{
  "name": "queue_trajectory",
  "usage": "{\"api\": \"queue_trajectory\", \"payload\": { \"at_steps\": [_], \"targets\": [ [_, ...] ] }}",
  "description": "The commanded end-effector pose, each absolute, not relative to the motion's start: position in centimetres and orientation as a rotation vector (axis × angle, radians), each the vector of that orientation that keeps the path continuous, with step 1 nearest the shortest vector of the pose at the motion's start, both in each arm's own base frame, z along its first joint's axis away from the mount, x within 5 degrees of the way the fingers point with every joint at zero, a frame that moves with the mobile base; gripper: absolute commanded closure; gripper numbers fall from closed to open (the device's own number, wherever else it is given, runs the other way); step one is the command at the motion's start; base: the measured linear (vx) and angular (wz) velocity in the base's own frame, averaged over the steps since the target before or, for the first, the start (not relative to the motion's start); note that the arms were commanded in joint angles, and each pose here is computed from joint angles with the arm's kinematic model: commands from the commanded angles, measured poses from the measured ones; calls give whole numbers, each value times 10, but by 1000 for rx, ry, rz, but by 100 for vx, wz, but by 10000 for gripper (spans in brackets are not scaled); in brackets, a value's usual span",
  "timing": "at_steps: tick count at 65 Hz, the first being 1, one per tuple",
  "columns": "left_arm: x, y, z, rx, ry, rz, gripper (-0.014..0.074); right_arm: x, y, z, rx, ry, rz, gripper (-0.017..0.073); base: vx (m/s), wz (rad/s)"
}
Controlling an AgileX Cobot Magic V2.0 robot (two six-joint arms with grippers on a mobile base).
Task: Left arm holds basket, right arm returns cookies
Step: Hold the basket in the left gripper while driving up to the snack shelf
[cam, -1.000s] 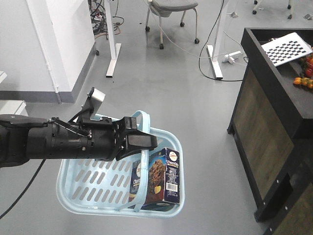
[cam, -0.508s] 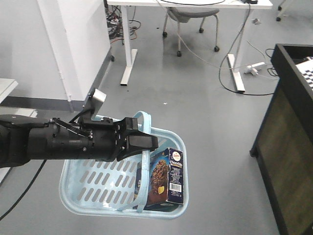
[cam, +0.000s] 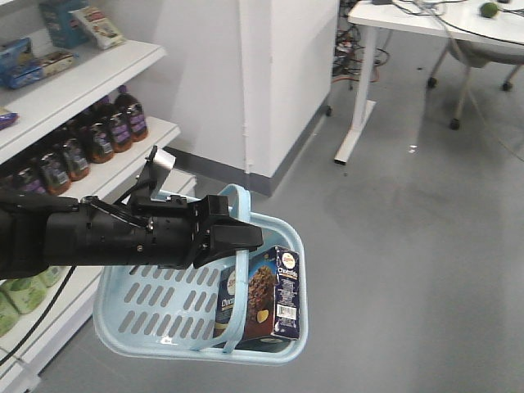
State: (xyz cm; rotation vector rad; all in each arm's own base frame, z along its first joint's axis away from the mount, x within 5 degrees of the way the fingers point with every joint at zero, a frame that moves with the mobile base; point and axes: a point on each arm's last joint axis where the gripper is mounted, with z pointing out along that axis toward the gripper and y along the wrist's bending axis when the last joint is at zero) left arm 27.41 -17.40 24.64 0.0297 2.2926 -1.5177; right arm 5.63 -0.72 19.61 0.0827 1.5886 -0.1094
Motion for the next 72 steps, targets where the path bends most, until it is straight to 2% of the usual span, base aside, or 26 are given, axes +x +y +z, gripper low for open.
{"api": "queue_trajectory", "payload": {
  "at_steps": [1,72],
  "targets": [
    [270,-177,279,27,2140,-1656,596,56,-7,198,63,1519,-123,565,27,72],
    [270,-177,279,27,2140,-1656,596,56,-7,198,63,1519,-123,565,21,69]
  ]
}}
